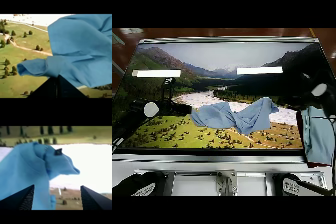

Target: Fold the shirts.

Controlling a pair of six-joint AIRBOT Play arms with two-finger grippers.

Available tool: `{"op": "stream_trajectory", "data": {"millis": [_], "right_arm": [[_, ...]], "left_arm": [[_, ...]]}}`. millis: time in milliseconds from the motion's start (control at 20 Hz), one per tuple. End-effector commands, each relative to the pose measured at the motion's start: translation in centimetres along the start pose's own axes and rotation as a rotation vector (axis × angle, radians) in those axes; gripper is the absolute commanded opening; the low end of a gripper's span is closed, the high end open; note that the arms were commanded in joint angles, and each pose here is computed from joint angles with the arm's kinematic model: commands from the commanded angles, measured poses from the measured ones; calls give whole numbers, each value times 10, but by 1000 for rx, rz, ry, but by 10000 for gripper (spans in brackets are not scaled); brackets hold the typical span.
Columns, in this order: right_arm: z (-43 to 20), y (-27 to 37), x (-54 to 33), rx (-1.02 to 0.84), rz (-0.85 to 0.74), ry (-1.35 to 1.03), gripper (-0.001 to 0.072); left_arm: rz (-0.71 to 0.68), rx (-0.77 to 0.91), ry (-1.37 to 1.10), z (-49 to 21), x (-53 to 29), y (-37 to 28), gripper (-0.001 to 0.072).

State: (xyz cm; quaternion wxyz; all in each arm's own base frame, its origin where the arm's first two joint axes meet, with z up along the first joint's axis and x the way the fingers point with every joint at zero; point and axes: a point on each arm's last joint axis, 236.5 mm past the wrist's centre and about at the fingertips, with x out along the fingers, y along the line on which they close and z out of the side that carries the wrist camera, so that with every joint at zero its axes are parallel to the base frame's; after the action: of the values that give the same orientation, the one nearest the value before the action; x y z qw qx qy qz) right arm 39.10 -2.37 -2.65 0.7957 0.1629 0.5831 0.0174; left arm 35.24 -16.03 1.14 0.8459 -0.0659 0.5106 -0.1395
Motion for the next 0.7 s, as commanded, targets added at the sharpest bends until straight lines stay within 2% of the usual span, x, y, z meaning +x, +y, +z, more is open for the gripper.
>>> {"op": "stream_trajectory", "data": {"millis": [0, 200, 300, 550, 600, 650], "right_arm": [[-73, -21, -4, 136, 133, 250, 675], [-129, -3, 41, 109, 164, 349, 675], [-130, 9, 54, 18, 157, 335, 675], [-113, 45, 84, -69, 156, 242, 665], [-118, 52, 87, -102, 159, 260, 425], [-120, 56, 86, -125, 158, 265, 99]], "left_arm": [[-3, -2, -1, 0, 2, -1, 36], [-5, -4, -2, 1, 2, -1, 36], [-5, -4, -4, 1, 2, -1, 36], [-6, -5, -4, 1, 2, -1, 36], [-6, -5, -4, 1, 2, -1, 36], [-6, -4, -4, 1, 2, -1, 36]]}}
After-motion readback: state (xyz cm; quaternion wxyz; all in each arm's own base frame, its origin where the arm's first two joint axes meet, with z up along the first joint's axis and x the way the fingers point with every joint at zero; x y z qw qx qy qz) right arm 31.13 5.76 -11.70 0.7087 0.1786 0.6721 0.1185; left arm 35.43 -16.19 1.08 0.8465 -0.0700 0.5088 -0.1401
